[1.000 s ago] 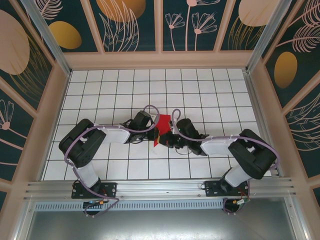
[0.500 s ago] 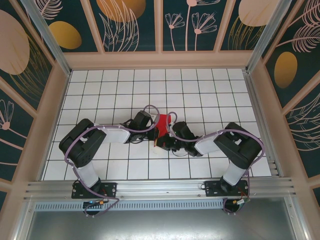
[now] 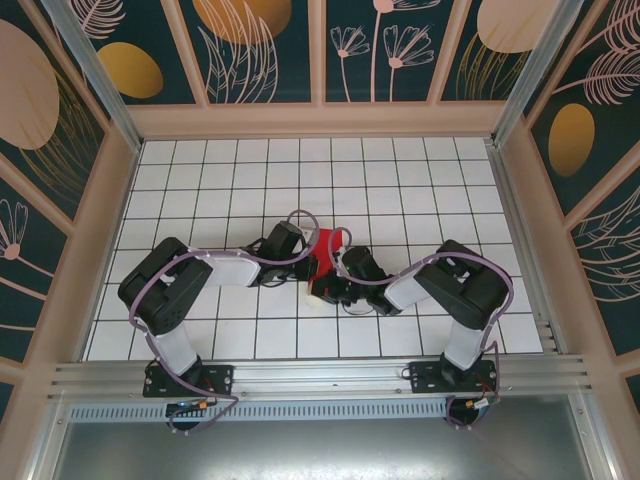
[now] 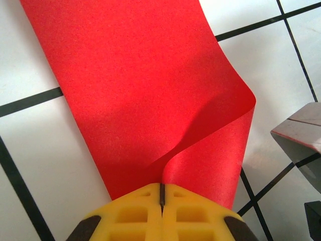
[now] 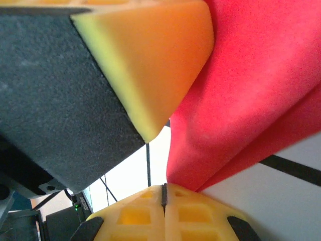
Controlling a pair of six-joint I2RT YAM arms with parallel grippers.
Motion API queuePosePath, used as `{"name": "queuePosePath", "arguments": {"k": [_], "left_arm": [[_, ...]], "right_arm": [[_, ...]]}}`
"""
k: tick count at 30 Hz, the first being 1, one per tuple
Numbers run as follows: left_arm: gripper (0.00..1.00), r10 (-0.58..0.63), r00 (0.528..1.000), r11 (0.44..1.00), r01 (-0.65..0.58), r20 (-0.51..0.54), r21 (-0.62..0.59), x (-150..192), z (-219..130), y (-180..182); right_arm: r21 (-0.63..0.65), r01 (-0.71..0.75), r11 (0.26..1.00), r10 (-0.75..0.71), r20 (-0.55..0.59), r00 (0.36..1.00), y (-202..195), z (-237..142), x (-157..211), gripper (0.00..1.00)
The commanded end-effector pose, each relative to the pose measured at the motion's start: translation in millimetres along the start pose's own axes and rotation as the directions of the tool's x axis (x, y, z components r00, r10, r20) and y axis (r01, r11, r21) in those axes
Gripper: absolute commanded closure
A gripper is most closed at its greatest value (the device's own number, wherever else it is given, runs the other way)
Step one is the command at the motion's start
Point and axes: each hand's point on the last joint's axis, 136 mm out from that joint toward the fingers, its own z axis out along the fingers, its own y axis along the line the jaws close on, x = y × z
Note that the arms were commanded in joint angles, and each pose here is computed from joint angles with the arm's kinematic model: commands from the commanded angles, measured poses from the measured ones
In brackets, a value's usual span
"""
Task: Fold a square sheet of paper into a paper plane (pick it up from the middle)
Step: Third fold the triangle at the center of the table.
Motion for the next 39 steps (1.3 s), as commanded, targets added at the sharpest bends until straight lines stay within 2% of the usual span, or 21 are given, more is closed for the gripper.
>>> {"name": "queuePosePath", "arguments": {"k": [1,13,16,22,27,34,39], "left_arm": [[1.00,-0.008,0.996,0.999,0.004,-0.084,-0.041,23.0,8.5,14.8],[1.00,-0.006,0.996,0.999,0.002,-0.086,-0.041,23.0,7.0,14.6],[1.00,-0.002,0.996,0.999,-0.002,-0.088,-0.043,22.8,6.8,14.5],[1.00,-0.001,0.996,0.999,-0.002,-0.087,-0.041,22.0,7.0,14.1],[1.00,0.004,0.996,0.999,-0.007,-0.089,-0.039,21.9,7.8,13.6],[1.00,0.007,0.996,0.999,-0.010,-0.091,-0.040,21.5,7.7,13.3],[1.00,0.007,0.996,0.999,-0.011,-0.088,-0.038,20.0,6.8,12.6]], "right_arm": [[0.020,-0.008,1.000,0.008,-0.011,1.000,-5.2,4.0,2.8,1.00],[-0.065,0.045,0.997,-0.044,0.024,0.999,37.9,-8.6,-9.8,1.00],[-0.062,0.028,0.998,-0.026,0.027,0.999,35.6,-4.6,-11.7,1.00],[0.054,-0.048,0.997,0.046,0.022,0.999,-3.8,4.9,-7.3,1.00],[0.064,-0.060,0.996,0.060,0.002,0.998,-15.0,6.0,-0.2,1.00],[0.043,-0.001,0.999,-0.002,0.051,0.999,14.1,-14.3,-16.2,1.00],[0.039,0.003,0.999,-0.006,0.075,0.997,12.5,-27.2,-27.7,1.00]]}}
